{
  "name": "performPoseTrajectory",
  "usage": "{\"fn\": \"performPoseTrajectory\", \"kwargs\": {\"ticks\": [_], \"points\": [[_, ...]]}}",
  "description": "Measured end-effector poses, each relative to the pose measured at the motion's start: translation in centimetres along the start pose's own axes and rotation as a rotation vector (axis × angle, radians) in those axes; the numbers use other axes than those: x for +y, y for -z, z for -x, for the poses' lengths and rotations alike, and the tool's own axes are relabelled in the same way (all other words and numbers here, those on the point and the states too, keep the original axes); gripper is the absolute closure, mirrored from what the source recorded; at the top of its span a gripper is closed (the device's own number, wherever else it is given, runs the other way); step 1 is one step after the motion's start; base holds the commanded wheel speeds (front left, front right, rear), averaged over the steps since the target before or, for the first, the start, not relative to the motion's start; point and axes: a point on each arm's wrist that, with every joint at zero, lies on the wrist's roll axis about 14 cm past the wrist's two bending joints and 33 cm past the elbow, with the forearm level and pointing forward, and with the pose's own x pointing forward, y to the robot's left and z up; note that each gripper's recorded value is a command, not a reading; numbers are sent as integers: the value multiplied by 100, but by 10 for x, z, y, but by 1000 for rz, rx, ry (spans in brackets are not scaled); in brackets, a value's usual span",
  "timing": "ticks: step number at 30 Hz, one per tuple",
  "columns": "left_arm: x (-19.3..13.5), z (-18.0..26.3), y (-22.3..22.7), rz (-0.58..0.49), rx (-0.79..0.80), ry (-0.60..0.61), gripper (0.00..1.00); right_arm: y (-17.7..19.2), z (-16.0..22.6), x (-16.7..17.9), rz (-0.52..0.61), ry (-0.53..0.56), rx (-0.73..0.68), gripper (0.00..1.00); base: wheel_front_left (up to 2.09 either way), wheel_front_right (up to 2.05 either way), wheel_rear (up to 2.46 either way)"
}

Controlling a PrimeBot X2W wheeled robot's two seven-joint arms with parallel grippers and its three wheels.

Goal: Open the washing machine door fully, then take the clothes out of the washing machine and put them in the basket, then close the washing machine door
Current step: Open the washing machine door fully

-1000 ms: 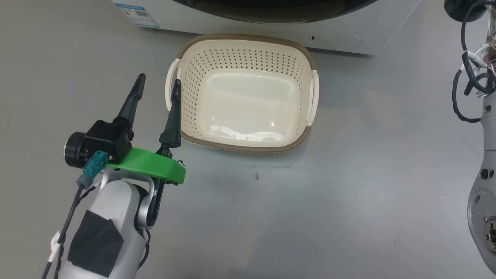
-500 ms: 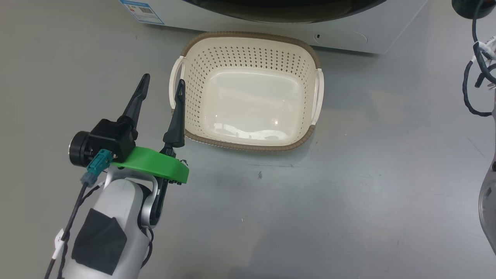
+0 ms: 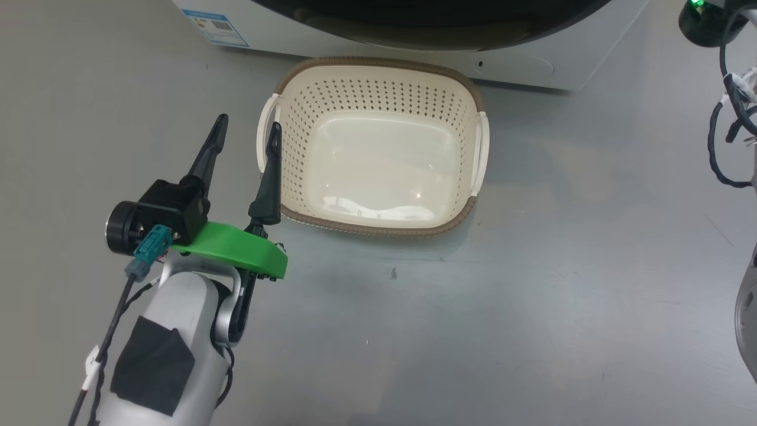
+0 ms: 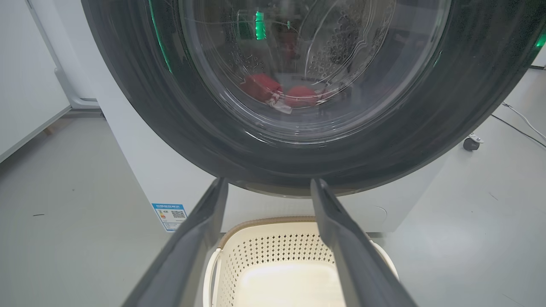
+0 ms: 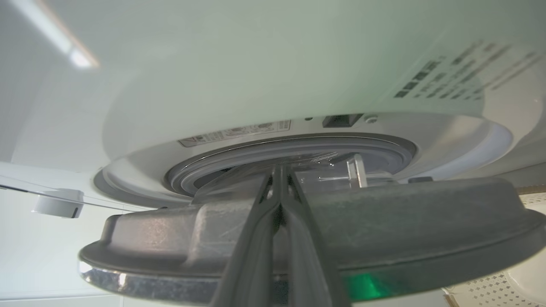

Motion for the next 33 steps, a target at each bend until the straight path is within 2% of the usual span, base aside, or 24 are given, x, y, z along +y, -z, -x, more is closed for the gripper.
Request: {"fn": "performPoseTrajectory", "kwargs": {"ticks": [14,33], "points": [[-6,6,-15,-3,-27,15,0,25,17,-1,-12,6,81,100,0,0,0],[-13,34,-23,-7,-29,26,0,84,46,-1,-44,19,219,100,0,0,0]]}}
